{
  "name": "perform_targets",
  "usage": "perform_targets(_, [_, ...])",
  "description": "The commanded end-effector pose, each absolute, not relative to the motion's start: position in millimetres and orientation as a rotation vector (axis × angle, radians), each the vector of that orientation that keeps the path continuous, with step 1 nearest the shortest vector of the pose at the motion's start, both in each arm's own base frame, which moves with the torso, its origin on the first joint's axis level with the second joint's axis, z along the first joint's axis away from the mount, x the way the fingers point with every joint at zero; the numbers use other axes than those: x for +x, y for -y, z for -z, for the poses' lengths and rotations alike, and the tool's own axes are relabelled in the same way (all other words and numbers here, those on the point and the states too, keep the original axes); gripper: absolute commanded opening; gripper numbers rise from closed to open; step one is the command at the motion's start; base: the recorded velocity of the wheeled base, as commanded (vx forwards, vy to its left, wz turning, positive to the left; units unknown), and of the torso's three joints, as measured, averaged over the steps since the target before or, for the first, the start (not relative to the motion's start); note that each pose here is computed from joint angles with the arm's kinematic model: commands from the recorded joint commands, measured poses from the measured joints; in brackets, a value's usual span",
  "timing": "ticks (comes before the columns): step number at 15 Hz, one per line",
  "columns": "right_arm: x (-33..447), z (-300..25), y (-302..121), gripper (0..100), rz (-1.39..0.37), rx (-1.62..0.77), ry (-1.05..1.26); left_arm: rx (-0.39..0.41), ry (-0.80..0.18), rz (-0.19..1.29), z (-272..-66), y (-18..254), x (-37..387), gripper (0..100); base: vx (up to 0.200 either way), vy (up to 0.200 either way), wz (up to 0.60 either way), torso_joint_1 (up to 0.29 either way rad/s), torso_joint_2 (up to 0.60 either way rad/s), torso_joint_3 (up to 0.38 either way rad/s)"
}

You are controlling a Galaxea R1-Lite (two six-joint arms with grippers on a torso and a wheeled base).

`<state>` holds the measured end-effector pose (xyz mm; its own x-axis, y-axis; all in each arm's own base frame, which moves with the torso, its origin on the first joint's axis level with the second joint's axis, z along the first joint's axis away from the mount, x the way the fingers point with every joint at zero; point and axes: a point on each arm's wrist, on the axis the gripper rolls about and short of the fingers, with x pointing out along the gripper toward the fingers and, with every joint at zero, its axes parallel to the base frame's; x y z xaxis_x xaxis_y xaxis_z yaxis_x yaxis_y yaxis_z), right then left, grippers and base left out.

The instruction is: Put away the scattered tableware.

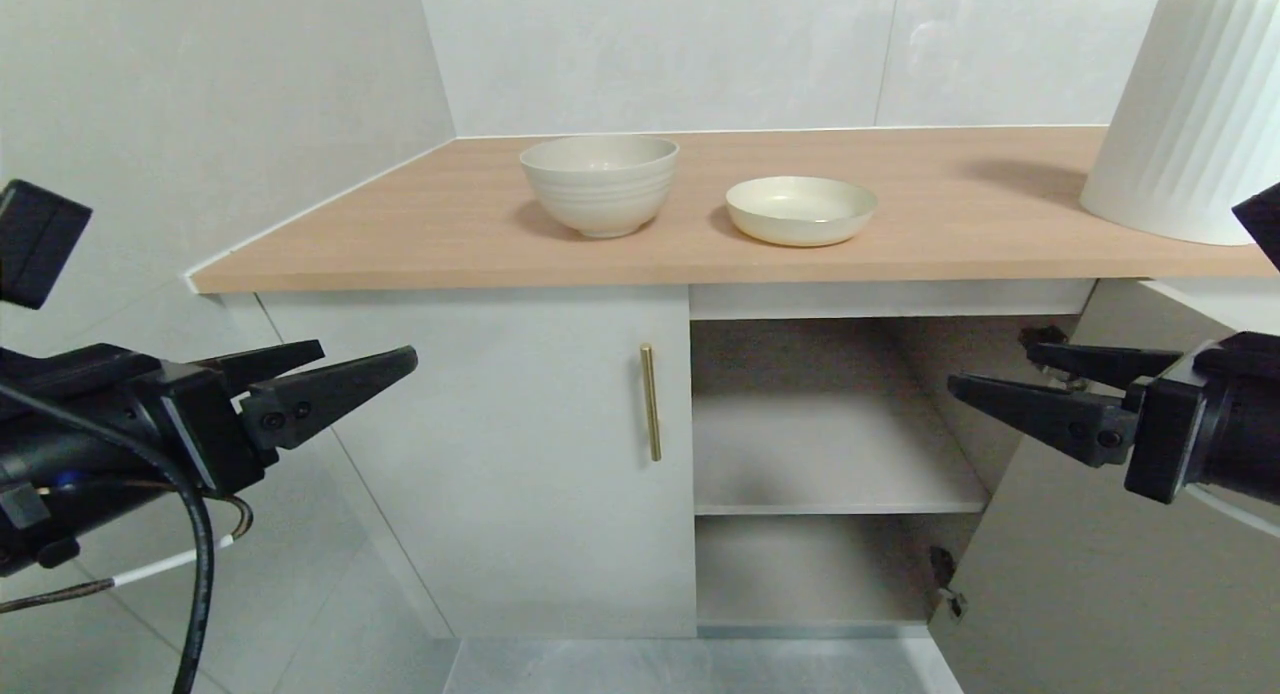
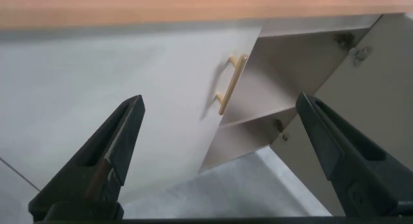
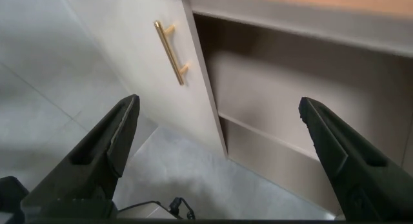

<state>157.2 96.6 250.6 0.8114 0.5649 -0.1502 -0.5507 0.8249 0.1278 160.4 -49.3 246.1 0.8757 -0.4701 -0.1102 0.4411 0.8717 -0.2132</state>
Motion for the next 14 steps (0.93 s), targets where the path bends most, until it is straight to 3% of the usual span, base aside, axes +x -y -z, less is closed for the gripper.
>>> perform_targets(1, [157.4,-250.4,-96.7,100,-0.598,0.079,-0.186,-0.185,-0.164,0.477,-245.6,49.6,161.5,100,0.000,0.000,0.00,0.076,-0.32,-0.266])
perform_targets(14, [164.2,-246.6,-100.8,100,-0.597,0.076,-0.200,-0.181,-0.217,0.484,-237.7,55.1,179.5,100,0.000,0.000,0.00,0.153,-0.45,-0.299])
